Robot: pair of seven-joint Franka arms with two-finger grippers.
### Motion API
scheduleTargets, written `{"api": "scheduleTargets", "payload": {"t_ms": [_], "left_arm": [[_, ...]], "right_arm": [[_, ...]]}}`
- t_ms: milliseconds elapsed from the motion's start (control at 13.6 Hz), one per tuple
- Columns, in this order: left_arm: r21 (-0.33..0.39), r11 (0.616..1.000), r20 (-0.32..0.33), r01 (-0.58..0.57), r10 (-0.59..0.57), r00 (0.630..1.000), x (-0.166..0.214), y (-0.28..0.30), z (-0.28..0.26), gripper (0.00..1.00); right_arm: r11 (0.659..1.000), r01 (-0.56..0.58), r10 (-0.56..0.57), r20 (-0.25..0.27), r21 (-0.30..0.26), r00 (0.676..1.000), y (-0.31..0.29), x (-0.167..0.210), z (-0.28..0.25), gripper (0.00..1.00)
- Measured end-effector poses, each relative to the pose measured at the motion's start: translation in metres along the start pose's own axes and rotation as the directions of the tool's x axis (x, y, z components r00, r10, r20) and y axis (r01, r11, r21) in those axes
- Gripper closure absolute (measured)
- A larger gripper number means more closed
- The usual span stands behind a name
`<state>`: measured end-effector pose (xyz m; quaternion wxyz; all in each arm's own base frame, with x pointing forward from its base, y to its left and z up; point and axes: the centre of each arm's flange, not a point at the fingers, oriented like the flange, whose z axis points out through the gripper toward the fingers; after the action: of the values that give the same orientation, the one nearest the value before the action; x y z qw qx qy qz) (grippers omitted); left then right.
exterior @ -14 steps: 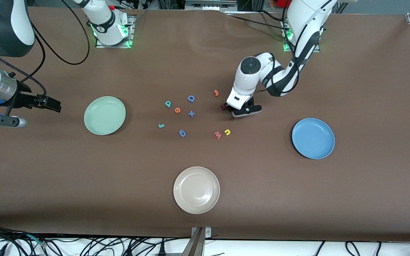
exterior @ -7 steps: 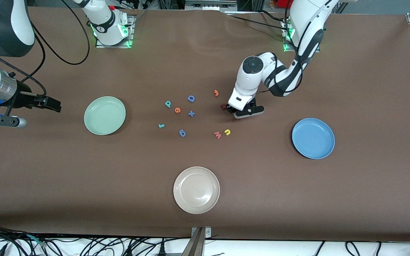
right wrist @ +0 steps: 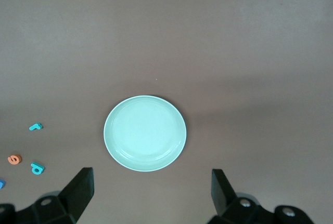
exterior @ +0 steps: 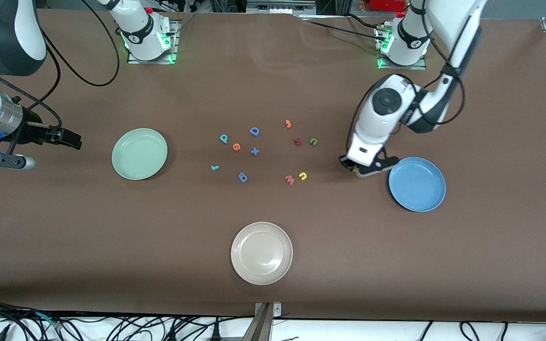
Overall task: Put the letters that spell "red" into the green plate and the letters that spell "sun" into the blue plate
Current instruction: 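Drop the yellow letter on the blue plate while the right gripper reaches out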
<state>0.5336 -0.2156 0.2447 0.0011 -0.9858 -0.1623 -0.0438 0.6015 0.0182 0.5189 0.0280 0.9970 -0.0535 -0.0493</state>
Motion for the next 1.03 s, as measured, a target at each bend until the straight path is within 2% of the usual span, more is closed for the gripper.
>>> {"api": "scheduleTargets", "payload": {"t_ms": [295,517,664,885,1033], "left_arm": [[0.071,0.996,0.017,-0.047,0.046,0.999,0.067,-0.078,-0.004,0.78],[0.086,0.990,0.042,-0.111,0.107,0.993,0.095,-0.121,-0.008,0.78],[0.087,0.986,0.065,-0.143,0.138,0.988,0.101,-0.137,0.001,0.63],[0.085,0.984,0.077,-0.156,0.149,0.986,0.100,-0.138,0.007,0.33],[0.055,0.990,0.084,-0.130,0.125,0.989,0.094,-0.124,0.003,0.11]], "right_arm": [[1.000,-0.006,0.006,0.001,0.000,1.000,0.000,0.000,0.000,0.00],[0.995,-0.102,0.102,0.004,-0.003,0.995,-0.010,-0.001,0.001,0.00],[0.983,-0.181,0.181,0.021,-0.012,0.983,-0.041,-0.007,0.006,0.00],[0.955,-0.293,0.294,0.042,-0.040,0.955,-0.109,-0.019,0.022,0.00],[0.929,-0.366,0.368,0.070,-0.049,0.927,-0.153,-0.029,0.037,0.00]]}}
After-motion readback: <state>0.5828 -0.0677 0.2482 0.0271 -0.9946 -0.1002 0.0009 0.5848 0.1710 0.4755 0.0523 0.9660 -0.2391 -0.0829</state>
